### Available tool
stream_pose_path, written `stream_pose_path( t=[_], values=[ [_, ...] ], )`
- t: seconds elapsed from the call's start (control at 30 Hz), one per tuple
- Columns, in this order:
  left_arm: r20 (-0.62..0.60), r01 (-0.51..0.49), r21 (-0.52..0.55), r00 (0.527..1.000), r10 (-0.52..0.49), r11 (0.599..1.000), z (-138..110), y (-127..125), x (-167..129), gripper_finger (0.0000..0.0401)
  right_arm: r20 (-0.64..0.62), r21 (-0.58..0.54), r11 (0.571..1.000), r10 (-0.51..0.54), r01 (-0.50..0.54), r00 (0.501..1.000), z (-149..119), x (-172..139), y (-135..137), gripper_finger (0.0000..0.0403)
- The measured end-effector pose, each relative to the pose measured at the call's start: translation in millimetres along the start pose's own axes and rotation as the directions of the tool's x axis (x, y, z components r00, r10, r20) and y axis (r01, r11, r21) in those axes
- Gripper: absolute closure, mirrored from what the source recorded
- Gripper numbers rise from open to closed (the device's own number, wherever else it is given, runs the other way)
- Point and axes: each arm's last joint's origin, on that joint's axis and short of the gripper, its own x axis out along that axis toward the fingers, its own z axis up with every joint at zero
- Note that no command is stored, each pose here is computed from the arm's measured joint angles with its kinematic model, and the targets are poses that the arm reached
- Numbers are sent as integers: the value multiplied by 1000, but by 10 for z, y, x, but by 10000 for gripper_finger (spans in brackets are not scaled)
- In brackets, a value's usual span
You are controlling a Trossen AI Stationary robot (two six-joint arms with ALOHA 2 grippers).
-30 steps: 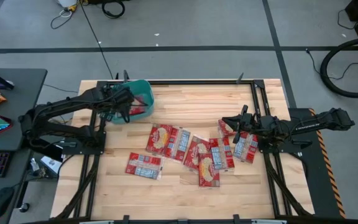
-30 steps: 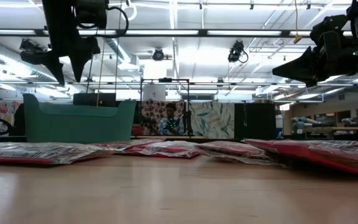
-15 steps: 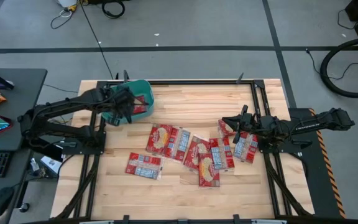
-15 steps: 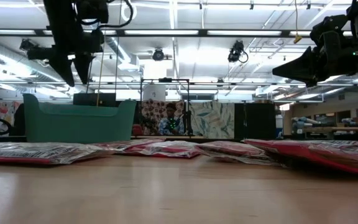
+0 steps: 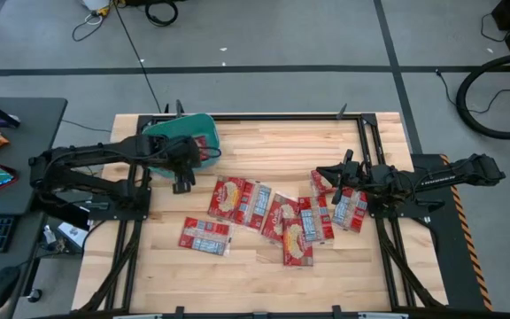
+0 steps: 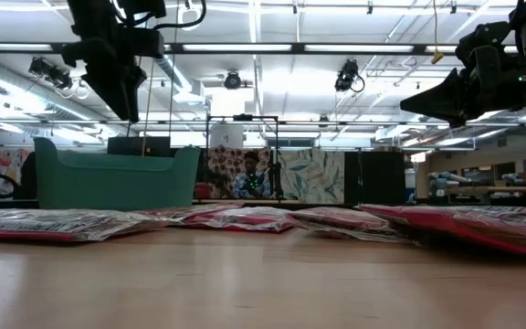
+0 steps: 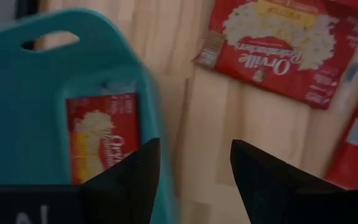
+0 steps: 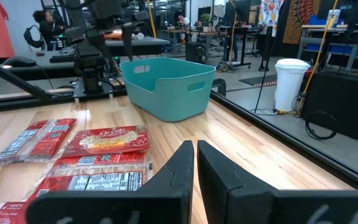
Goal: Sort popcorn bags into baskets
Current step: Put the red popcorn bag into the green bin
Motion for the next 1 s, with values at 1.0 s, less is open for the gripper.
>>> stream_pose_path(
  t=[1.0],
  values=[
    [-78,72,125,995,-62,990,581,-592,915,203,0,0,1000,0,0,1000,0,0,0,377]
  ],
)
